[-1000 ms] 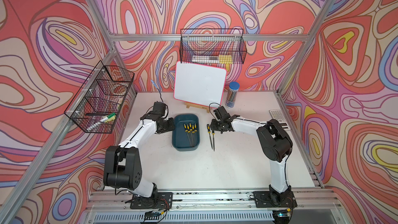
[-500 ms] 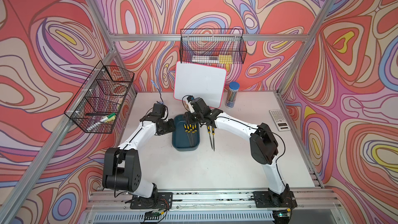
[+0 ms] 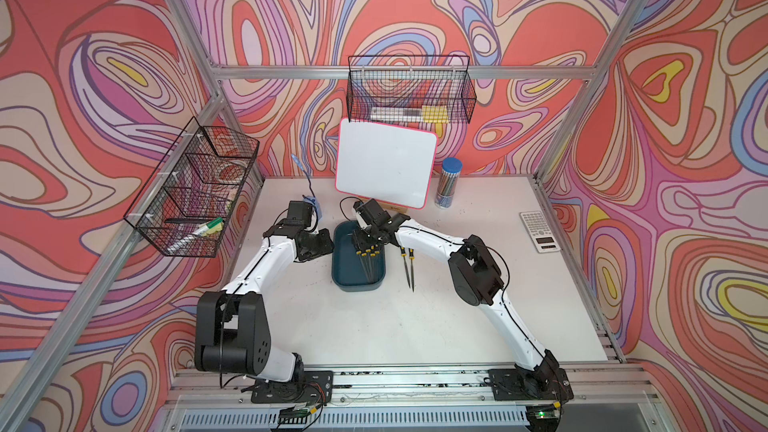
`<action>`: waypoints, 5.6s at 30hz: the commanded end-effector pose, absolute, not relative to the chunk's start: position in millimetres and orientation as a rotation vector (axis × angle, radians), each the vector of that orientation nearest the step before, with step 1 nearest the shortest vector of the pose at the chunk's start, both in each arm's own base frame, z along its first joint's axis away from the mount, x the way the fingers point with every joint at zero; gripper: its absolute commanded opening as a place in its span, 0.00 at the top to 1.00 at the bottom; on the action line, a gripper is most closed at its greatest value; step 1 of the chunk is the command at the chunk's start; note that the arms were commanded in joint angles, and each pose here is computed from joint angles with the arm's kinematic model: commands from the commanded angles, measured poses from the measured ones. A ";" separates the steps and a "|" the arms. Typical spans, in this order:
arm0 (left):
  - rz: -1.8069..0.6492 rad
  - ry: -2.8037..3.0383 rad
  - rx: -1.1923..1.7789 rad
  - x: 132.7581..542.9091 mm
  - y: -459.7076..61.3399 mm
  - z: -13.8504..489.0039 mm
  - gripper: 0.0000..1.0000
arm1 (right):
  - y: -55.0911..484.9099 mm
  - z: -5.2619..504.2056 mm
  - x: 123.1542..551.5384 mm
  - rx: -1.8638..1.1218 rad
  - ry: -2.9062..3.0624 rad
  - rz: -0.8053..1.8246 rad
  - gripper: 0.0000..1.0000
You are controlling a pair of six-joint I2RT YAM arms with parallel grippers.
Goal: Take the file tool out of the storage box
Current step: Pick up the file tool from the storage box, then place the file tool at the center of the board, then pick up the file tool from the storage box.
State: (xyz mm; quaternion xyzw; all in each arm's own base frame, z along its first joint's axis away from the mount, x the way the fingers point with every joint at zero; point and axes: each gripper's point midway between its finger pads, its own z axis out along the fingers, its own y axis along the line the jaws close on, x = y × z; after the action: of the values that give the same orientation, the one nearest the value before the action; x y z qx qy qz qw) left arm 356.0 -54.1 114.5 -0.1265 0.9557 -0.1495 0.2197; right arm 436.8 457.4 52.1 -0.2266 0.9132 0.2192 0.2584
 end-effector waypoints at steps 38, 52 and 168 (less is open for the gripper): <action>-0.370 2.677 -0.309 348.7 -49.0 114.3 0.56 | 469.9 11.7 423.4 -0.686 2.532 0.527 0.75; -0.372 2.682 -0.275 345.3 -50.2 122.8 0.56 | 495.6 128.5 431.3 -0.441 2.257 0.979 0.89; -0.304 2.786 -0.043 345.0 -72.4 86.9 1.00 | 454.3 66.4 391.3 -0.606 2.520 0.634 0.59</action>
State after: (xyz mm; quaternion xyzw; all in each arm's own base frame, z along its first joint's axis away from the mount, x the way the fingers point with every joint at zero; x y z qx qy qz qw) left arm 351.8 -69.2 81.5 -0.0270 0.9804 -0.0995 0.1676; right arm 394.4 448.8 69.9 -0.2192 0.9169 0.2279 0.2434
